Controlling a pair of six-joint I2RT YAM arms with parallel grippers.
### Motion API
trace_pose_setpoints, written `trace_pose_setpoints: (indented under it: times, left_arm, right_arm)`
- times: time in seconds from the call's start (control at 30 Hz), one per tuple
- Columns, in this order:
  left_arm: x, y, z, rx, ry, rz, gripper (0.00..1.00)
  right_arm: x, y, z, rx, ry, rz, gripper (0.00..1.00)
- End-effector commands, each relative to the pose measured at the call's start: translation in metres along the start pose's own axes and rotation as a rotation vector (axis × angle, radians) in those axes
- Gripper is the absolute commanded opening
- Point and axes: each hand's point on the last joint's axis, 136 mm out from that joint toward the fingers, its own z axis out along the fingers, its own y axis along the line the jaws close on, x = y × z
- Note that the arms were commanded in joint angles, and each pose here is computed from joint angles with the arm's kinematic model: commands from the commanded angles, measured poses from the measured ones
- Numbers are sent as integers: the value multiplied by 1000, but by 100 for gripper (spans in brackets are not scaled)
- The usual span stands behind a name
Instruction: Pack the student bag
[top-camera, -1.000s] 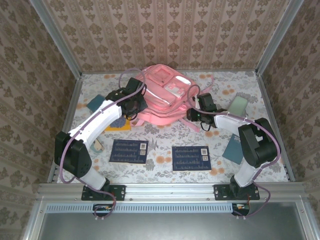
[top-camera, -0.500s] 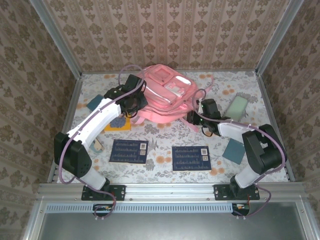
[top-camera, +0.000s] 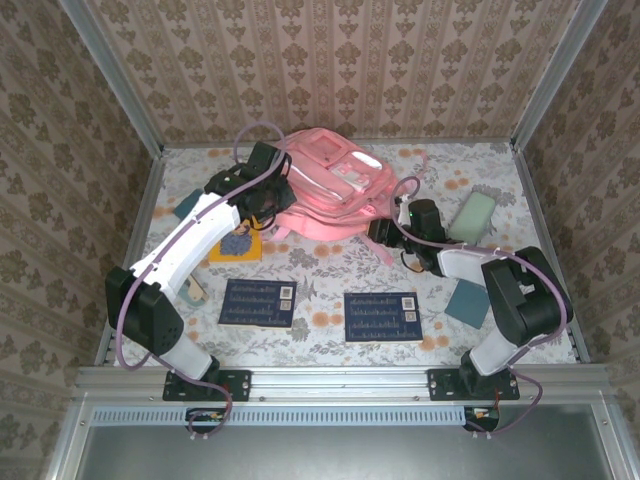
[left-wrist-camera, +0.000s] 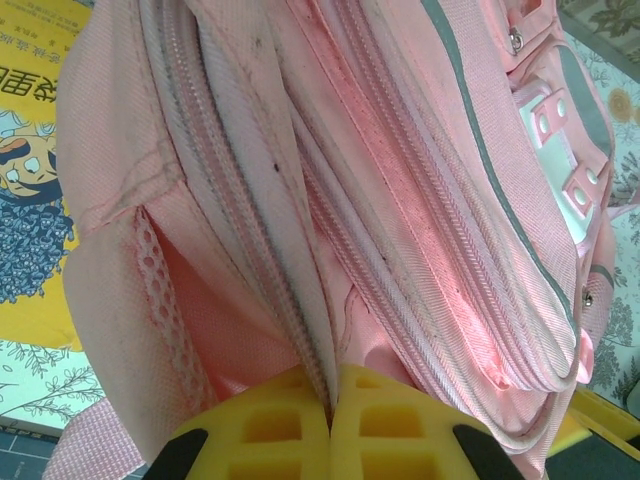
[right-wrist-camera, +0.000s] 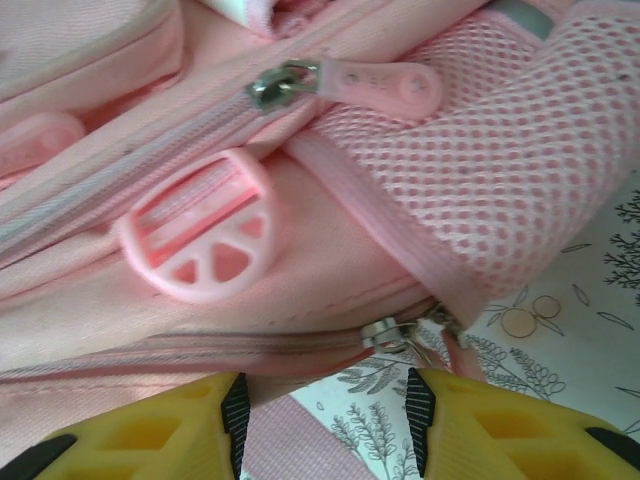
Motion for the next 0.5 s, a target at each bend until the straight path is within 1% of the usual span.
trace_pose_setpoints:
  times: [0.0, 0.17, 0.33, 0.4, 0.47]
  left_arm:
    - [-22, -15, -17, 54, -69, -24, 0]
    - [-22, -16, -15, 60, -65, -30, 0]
    - [-19, -17, -12, 63, -53, -34, 0]
    - [-19, -17, -11, 63, -51, -35, 0]
    - [-19, -17, -10, 61, -49, -35, 0]
  right_arm:
    - [0, -9, 4, -7, 17, 46, 48]
    - [3, -15, 9, 12, 34, 31, 48]
    - [-1, -13, 15, -8, 26, 19, 43]
    - [-5, -12, 16, -9, 22, 20, 43]
    - [-5, -11, 16, -13, 15, 18, 40]
